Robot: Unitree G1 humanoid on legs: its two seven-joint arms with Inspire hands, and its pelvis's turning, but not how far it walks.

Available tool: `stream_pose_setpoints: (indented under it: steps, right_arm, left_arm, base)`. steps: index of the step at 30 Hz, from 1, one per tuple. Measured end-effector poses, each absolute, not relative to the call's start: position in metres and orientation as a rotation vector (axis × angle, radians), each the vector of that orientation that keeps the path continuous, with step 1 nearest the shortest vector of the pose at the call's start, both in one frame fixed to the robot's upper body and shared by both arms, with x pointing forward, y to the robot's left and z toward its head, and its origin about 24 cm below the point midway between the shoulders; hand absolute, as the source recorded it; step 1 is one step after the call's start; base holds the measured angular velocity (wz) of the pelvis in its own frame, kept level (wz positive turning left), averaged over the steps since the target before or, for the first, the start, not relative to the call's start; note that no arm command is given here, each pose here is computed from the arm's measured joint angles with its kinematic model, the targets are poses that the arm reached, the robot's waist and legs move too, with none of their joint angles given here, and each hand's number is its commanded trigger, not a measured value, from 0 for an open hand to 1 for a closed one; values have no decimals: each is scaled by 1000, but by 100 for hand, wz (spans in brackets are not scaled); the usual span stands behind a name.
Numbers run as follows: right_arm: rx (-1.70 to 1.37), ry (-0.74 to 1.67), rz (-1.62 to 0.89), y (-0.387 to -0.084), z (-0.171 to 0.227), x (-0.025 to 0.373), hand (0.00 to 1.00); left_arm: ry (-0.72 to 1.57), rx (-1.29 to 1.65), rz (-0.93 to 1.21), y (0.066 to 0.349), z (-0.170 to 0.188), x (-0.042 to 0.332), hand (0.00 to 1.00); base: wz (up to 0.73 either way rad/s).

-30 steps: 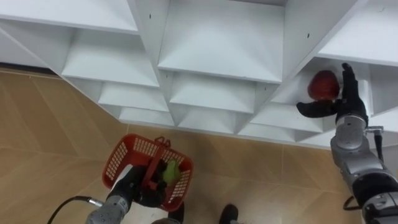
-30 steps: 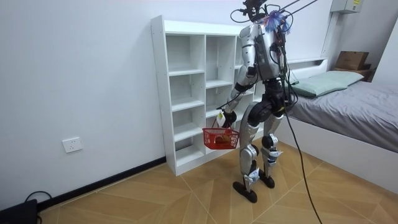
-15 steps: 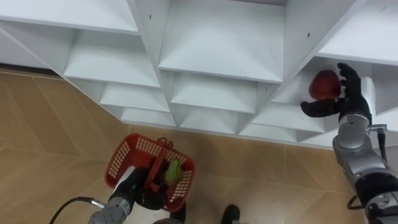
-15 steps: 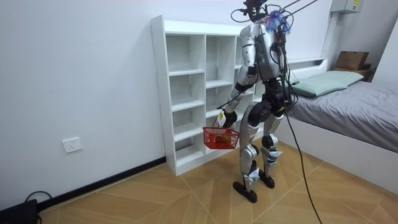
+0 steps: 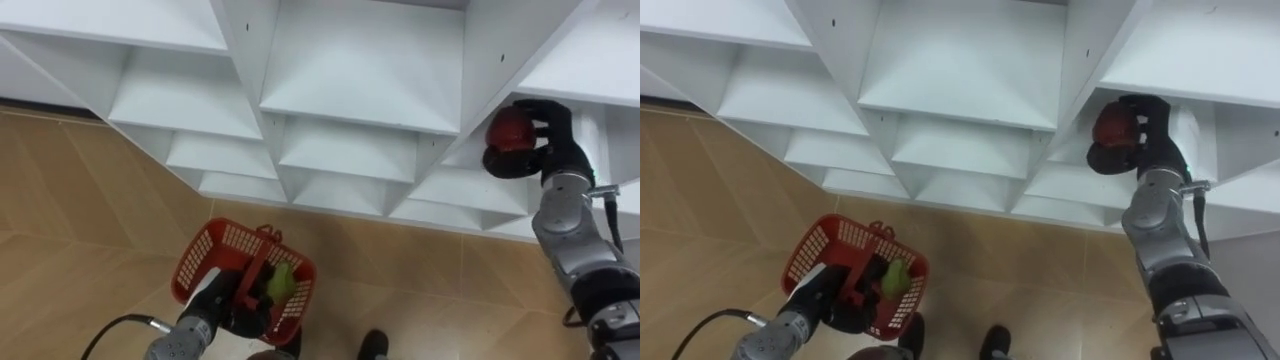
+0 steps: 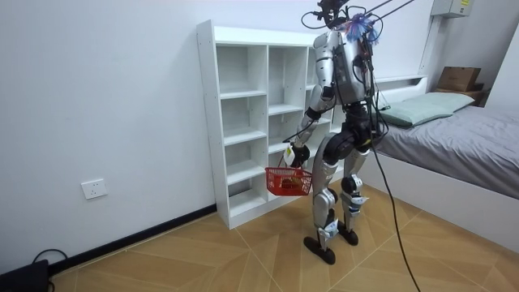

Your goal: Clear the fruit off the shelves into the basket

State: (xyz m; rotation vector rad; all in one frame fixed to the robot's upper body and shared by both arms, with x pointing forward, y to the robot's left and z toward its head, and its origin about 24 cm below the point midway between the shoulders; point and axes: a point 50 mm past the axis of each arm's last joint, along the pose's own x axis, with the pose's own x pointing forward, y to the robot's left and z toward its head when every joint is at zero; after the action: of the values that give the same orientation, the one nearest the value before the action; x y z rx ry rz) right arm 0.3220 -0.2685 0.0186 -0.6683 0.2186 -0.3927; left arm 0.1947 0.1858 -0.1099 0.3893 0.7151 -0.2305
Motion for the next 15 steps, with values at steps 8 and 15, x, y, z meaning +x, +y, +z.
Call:
stream_pose_setpoints:
  steps: [8, 15]
  right_arm:
    - [-667, 220, -386, -268, 19, 322, 100]
    - [-662, 222, -362, -266, 19, 323, 100]
  left_arm:
    - [713, 389, -234, 186, -109, 196, 100]
    - [710, 395, -233, 186, -108, 201, 100]
  base:
    - [0]
    - [0]
